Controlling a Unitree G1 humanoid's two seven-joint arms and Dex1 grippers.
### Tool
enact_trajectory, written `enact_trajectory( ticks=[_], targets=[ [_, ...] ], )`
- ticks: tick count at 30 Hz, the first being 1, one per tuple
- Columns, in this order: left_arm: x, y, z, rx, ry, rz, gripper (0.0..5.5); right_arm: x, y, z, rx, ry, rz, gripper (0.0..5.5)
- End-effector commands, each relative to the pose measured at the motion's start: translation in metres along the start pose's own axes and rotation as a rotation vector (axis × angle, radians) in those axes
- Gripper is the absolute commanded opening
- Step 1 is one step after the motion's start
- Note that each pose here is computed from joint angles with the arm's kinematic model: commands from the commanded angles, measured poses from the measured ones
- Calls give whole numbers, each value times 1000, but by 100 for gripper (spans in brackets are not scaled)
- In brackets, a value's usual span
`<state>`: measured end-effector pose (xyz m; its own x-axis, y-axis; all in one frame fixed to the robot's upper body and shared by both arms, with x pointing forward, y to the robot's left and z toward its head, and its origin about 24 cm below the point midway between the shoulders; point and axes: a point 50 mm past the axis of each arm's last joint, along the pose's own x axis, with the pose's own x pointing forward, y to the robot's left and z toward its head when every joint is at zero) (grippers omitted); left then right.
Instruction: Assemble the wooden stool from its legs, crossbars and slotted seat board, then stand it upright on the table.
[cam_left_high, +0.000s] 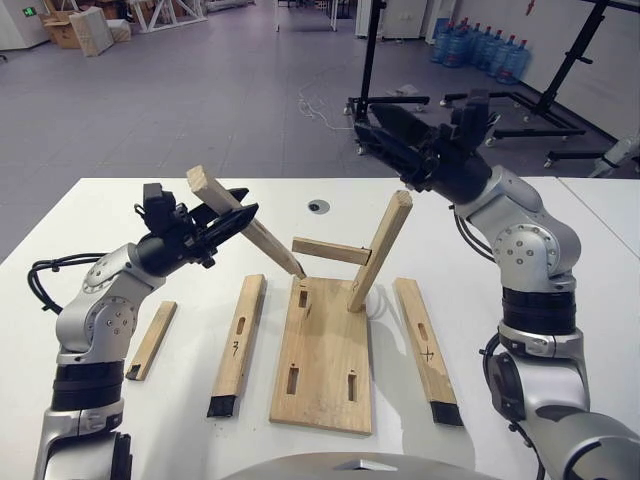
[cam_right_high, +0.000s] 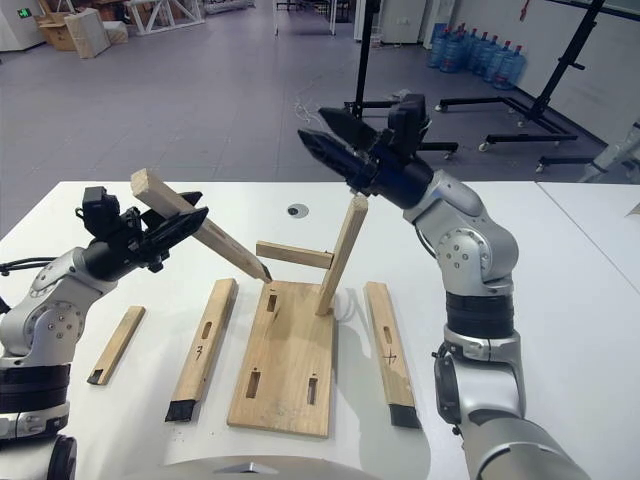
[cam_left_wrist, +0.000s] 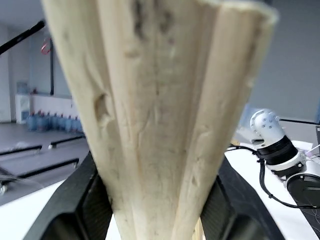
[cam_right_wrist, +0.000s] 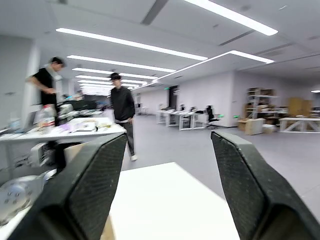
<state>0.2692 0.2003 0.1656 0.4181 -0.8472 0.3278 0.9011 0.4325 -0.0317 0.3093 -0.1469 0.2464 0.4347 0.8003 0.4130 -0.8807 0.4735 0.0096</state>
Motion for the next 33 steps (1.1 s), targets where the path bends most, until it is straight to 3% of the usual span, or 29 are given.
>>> enact_trajectory(
  ticks=[1,6,13,25,33],
  targets=[
    [6,14,-10,61,140,-115,205,2,-3,9,-32,-10,5,308],
    [8,24,-13,86,216,-185,205,8,-2,10,-26,-1,38,308],
    [11,30,-17,64,192,-210,205,12,0,9,-25,29,69,308],
    [16,18,-40,-19,235,-279,205,1,-11,-8,15,144,69,308],
    [16,15,-35,-11,386,-401,205,1,-12,-9,38,144,68,308]
  ],
)
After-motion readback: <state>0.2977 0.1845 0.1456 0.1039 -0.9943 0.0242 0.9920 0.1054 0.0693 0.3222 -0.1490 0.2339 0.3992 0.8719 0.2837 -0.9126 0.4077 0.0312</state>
